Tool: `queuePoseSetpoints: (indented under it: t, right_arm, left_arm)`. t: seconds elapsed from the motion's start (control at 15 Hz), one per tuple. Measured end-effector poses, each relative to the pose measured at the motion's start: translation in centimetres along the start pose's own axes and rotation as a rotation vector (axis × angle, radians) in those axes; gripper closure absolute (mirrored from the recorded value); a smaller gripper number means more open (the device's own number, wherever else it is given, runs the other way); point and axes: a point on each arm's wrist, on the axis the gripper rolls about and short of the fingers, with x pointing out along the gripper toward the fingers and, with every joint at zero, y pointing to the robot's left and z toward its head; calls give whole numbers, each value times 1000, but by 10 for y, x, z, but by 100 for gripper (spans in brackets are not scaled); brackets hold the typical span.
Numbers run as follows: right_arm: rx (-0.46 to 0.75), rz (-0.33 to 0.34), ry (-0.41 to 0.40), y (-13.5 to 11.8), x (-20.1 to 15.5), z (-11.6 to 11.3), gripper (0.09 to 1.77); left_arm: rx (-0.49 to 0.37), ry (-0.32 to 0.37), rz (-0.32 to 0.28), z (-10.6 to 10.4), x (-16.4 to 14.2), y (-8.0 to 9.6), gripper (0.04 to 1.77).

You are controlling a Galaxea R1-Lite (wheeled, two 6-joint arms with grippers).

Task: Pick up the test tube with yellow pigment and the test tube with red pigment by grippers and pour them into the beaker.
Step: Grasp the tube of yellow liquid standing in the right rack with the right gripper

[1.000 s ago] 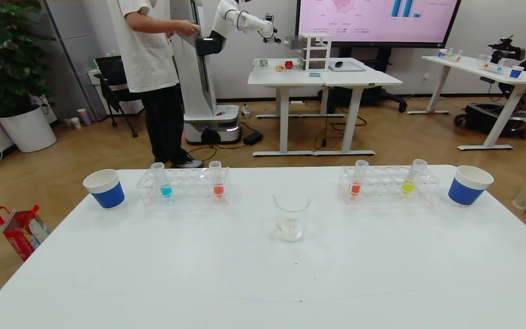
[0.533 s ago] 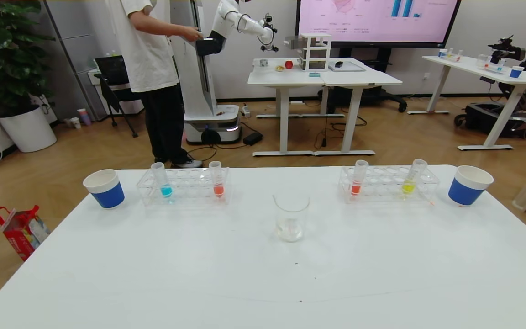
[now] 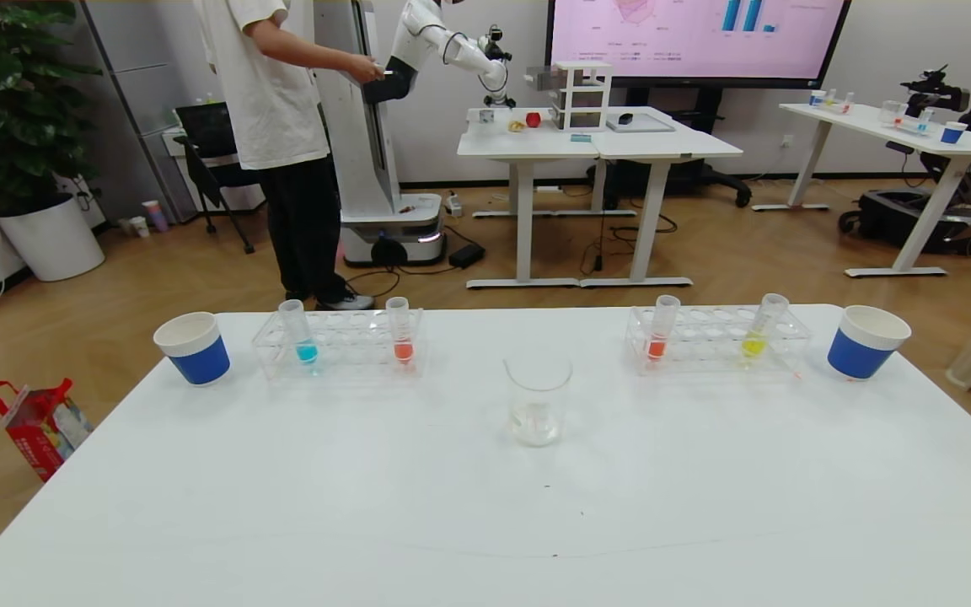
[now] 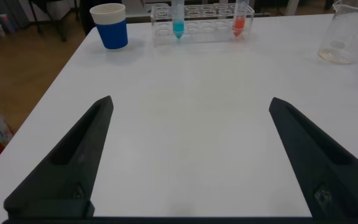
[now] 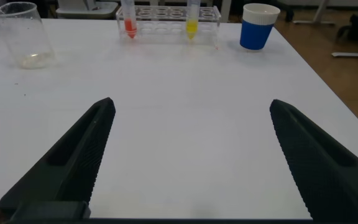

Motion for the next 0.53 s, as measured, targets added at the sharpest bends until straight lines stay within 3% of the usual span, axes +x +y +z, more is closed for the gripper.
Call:
queuePoseSetpoints:
  t: [0.53]
  right_arm:
    - [2,-3,-16,0,0,2,12]
  left_arm:
    - [0,0,0,0,0,0,6]
